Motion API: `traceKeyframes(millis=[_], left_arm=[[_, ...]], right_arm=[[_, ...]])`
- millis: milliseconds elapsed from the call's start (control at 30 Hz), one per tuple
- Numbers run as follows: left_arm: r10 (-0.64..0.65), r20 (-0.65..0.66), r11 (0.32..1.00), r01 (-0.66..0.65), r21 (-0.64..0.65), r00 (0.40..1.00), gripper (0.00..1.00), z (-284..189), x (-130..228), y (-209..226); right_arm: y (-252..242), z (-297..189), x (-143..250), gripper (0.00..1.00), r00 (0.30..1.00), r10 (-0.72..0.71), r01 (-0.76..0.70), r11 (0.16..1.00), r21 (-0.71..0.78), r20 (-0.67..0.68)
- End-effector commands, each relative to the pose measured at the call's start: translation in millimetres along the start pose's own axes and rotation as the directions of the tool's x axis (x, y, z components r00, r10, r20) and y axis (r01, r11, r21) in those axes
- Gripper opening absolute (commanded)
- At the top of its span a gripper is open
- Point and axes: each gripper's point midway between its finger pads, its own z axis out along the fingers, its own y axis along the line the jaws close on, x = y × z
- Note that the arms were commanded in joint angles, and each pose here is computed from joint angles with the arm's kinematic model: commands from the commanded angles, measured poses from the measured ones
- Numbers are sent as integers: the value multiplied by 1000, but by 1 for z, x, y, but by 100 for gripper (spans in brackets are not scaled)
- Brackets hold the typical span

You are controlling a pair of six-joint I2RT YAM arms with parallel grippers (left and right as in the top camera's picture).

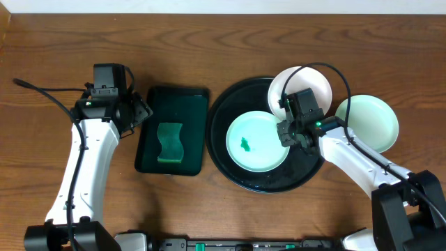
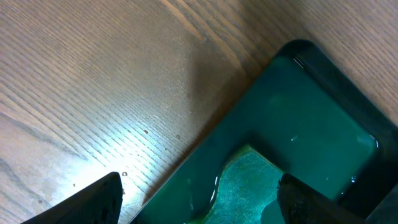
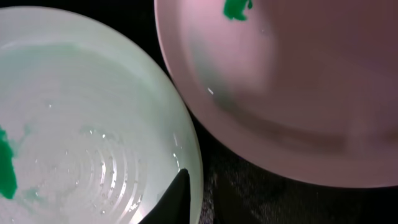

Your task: Clean dirty plates on tray and stack at the side

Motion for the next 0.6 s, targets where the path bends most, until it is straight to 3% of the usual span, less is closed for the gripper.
traceKeyframes(millis=[0,400,567], left_arm=[[-5,16,1000,5,-6,1000,80,-3,-6,1],[-5,16,1000,5,-6,1000,80,-3,-6,1],[-5,16,1000,5,-6,1000,80,-3,-6,1]], right_arm=[[-5,2,3,11,1000,15,-15,1000,16,0],[-5,12,6,13,999,21,-21,1000,10,46],[-5,14,6,9,998,23,-24,1000,9,57]])
